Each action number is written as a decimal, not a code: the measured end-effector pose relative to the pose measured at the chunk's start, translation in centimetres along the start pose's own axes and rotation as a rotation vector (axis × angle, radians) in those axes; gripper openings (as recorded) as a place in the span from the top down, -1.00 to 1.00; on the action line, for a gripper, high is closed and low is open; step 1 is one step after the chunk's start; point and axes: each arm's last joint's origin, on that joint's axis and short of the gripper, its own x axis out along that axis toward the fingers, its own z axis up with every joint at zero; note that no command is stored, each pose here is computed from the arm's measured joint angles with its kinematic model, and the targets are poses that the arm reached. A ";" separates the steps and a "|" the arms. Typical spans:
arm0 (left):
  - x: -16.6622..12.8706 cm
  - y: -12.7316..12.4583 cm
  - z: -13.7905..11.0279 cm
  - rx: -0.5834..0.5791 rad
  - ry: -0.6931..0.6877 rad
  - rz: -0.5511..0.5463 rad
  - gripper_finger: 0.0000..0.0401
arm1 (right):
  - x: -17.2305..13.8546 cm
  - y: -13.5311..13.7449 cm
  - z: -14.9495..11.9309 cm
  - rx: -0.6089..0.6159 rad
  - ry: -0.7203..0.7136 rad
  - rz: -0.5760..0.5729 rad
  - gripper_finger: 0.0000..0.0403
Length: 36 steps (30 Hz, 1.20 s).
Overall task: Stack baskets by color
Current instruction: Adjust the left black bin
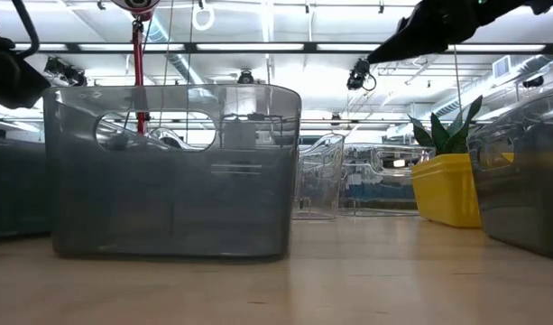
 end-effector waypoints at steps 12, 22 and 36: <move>-0.4 1.5 0.4 -0.015 -0.054 0.122 0.94 | 0.0 0.1 0.0 -0.018 -0.001 0.009 0.09; -0.3 1.2 0.5 -0.059 -0.094 0.086 0.86 | 0.0 0.1 0.0 -0.017 -0.009 0.031 0.09; -0.3 1.0 0.9 -0.107 -0.106 0.070 0.34 | 0.0 0.1 0.0 -0.017 -0.010 0.035 0.09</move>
